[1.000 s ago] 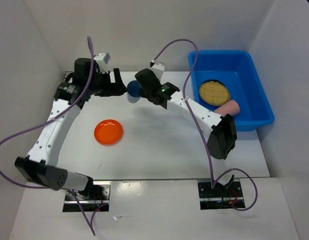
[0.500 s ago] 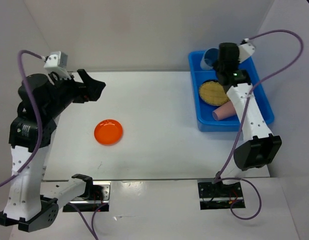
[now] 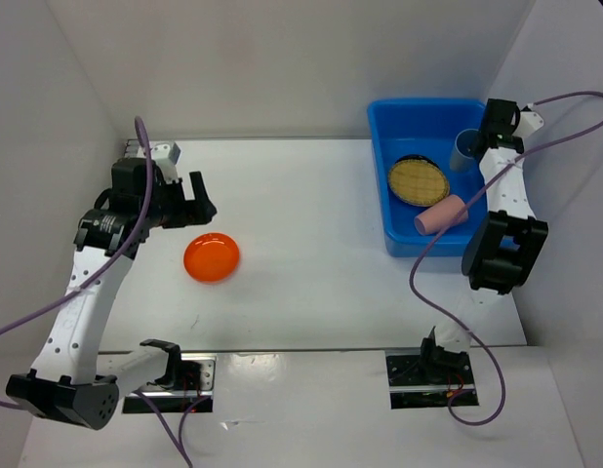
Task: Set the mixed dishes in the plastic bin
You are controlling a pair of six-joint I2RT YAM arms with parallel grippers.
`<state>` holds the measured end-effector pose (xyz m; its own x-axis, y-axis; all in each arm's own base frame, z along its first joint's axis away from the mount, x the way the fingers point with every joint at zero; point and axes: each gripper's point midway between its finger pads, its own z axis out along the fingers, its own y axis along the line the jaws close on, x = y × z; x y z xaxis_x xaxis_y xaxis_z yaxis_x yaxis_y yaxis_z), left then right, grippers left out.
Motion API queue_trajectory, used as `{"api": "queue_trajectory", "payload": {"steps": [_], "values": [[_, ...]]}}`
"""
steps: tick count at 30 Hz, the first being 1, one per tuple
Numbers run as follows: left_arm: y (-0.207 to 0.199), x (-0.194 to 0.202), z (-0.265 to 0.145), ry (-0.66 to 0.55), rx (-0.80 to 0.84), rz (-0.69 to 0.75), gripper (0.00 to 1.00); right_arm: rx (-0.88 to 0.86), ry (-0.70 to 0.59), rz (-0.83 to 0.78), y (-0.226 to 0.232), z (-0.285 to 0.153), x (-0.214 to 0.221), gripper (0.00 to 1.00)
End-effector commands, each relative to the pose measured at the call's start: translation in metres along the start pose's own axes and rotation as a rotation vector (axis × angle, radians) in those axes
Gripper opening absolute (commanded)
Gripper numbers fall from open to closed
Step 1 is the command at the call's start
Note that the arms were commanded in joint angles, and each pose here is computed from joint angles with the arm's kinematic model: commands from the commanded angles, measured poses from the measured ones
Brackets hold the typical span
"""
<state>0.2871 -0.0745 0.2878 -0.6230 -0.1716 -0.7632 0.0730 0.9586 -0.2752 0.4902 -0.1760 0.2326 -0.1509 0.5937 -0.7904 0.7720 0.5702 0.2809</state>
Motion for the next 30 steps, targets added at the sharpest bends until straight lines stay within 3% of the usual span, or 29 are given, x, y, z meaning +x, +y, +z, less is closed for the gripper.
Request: {"api": "queue_trajectory", "payload": {"steps": [1,15,22,25,29,30], "values": [[0.011,-0.004,-0.006,-0.044,-0.038,0.025,0.99,-0.032,-0.042,-0.008,0.013,0.012,-0.021,0.00],[0.057,0.036,0.021,0.083,-0.181,0.028,0.99,0.084,0.017,-0.066,0.001,0.061,0.010,0.00],[0.060,0.036,0.028,0.097,-0.188,0.020,0.99,0.113,0.039,-0.115,0.006,0.068,0.020,0.17],[0.072,0.044,0.037,0.136,-0.242,0.020,0.99,0.088,0.041,-0.108,0.013,0.064,0.015,0.30],[0.086,0.058,0.053,0.205,-0.306,0.010,0.96,0.031,0.013,-0.098,0.032,0.045,-0.009,0.83],[0.091,0.066,0.059,0.247,-0.323,0.009,0.92,0.021,0.011,-0.100,0.038,0.040,-0.011,0.89]]}}
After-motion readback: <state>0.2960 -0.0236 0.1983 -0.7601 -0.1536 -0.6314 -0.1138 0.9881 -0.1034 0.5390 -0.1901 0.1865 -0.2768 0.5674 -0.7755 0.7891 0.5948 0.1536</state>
